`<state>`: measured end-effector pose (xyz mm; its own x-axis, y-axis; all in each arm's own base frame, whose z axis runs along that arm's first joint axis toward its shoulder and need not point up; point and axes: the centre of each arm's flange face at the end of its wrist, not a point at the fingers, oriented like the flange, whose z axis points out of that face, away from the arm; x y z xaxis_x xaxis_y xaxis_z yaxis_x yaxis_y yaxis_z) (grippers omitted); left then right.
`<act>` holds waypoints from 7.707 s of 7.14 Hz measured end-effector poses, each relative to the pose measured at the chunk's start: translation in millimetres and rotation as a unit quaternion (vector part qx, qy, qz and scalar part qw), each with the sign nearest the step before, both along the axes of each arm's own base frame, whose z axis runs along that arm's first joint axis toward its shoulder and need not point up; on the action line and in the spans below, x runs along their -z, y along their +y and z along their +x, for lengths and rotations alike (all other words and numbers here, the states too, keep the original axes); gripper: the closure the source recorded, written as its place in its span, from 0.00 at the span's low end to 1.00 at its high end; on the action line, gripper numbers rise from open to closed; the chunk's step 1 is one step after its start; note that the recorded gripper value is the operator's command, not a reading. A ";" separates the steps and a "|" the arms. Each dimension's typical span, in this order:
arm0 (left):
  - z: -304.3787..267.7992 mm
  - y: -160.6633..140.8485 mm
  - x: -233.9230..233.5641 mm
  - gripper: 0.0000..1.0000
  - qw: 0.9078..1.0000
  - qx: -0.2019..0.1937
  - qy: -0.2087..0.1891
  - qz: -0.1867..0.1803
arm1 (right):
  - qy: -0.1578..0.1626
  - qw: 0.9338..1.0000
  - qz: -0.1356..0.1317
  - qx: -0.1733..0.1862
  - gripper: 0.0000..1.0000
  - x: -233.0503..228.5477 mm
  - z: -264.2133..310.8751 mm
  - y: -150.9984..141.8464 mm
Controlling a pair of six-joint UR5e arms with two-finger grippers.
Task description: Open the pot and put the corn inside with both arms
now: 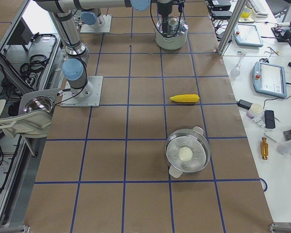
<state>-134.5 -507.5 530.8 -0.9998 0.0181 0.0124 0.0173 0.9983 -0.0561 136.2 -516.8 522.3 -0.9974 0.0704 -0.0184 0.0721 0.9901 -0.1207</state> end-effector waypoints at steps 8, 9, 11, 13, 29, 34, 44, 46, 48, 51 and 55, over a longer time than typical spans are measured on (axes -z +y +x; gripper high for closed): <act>-0.4 1.2 1.2 0.00 1.000 0.002 0.001 -0.002 | -0.001 1.000 -0.001 0.000 0.00 0.3 -0.2 -1.5; -1.5 -0.7 1.7 0.00 1.000 0.001 0.001 -0.002 | -0.001 1.000 -0.001 0.000 0.00 0.2 -0.3 -1.5; -7.0 -11.3 0.4 0.00 1.000 -0.016 0.010 -0.013 | -0.001 1.000 -0.001 0.001 0.00 0.0 0.5 -1.4; -18.6 -27.5 7.4 0.00 0.999 -0.039 0.023 -0.018 | -0.001 1.000 -0.001 0.001 0.00 0.1 0.8 -1.3; -105.3 -128.3 186.2 0.22 0.998 -0.053 0.016 -0.022 | 0.000 1.000 0.002 0.000 0.00 3.8 2.3 -1.9; -104.7 -124.4 192.2 0.25 0.998 -0.055 0.014 -0.013 | 0.000 1.000 0.005 0.002 0.00 5.9 2.3 -2.7; -99.8 -116.4 176.9 0.76 0.999 -0.052 0.001 -0.016 | 0.002 1.000 0.000 -0.003 0.00 0.0 2.0 1.4; -96.8 -110.6 159.5 0.76 0.999 -0.053 -0.004 -0.014 | 0.002 1.000 0.001 -0.003 0.00 0.3 1.8 1.4; -86.7 -104.3 128.3 0.77 0.998 -0.059 -0.006 -0.011 | 0.003 1.000 0.002 -0.004 0.00 1.1 1.7 1.5; -6.6 -106.2 108.5 0.79 0.999 -0.052 -0.011 0.011 | 0.003 1.000 0.002 -0.003 0.00 0.1 1.5 1.6; 159.0 -105.1 143.9 0.88 0.999 0.001 -0.006 0.044 | 0.005 1.000 0.003 -0.003 0.00 0.1 1.0 1.7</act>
<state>24.4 -612.6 386.9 -0.9998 0.0187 0.0016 0.0187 0.9993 0.0321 137.2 -515.1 522.2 -0.9979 0.0641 -0.0087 0.0647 0.9912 -0.1157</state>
